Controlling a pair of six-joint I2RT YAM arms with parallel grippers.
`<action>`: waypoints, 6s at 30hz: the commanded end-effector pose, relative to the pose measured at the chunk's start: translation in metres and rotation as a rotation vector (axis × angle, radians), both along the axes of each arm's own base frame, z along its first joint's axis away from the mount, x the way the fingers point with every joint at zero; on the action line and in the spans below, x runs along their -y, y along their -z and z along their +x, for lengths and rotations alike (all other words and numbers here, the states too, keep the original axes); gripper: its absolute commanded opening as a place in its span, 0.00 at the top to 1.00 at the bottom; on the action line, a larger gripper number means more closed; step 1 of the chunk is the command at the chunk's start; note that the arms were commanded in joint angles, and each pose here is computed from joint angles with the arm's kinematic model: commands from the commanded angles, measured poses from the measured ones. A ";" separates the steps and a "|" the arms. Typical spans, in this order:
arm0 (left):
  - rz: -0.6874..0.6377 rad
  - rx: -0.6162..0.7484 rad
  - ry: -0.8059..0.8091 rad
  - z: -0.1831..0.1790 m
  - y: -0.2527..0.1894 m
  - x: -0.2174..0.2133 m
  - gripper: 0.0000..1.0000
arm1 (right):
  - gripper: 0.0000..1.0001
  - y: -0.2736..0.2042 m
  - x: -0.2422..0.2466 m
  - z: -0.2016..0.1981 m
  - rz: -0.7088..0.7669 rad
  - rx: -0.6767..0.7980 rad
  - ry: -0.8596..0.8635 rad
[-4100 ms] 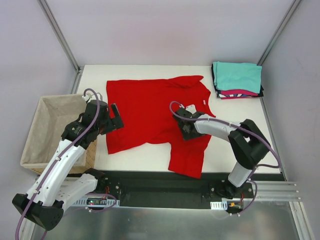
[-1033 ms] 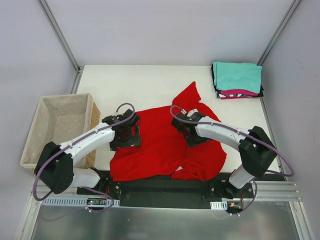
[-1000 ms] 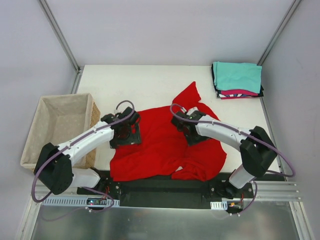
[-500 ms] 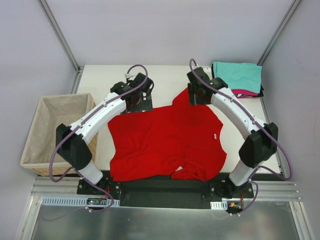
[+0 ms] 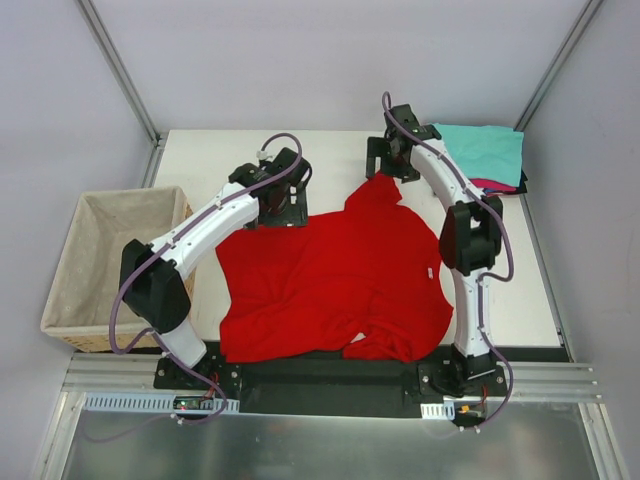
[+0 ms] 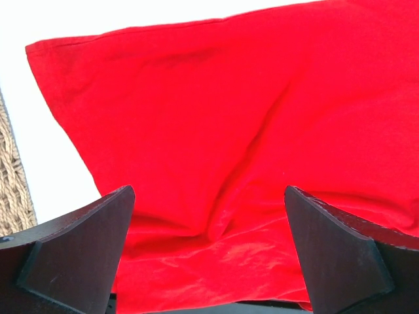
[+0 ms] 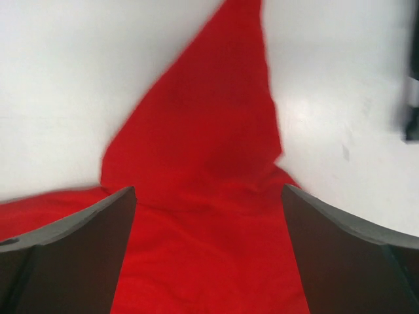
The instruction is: Fold and stack the t-shirts
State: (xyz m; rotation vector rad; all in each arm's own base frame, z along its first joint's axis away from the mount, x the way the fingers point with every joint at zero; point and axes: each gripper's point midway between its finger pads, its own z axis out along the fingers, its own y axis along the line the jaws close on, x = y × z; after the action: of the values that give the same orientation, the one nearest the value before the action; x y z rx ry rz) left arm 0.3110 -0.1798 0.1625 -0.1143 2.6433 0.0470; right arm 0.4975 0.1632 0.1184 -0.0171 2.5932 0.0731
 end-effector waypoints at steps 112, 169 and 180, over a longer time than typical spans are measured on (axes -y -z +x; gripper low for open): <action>-0.081 -0.020 0.035 0.014 0.024 -0.015 0.01 | 0.79 0.084 -0.030 0.012 0.044 -0.125 -0.279; -0.104 -0.052 0.032 -0.003 0.046 -0.017 0.01 | 0.03 0.003 -0.035 -0.074 -0.263 0.055 -0.150; -0.067 -0.111 -0.067 -0.003 0.077 -0.043 0.01 | 0.03 0.049 -0.004 -0.036 -0.196 -0.038 -0.045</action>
State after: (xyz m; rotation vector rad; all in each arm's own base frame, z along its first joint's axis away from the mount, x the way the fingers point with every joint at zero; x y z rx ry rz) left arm 0.3059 -0.1508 0.0952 -0.1443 2.7400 -0.0484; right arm 0.4511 0.1755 0.0702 -0.2118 2.6097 -0.2178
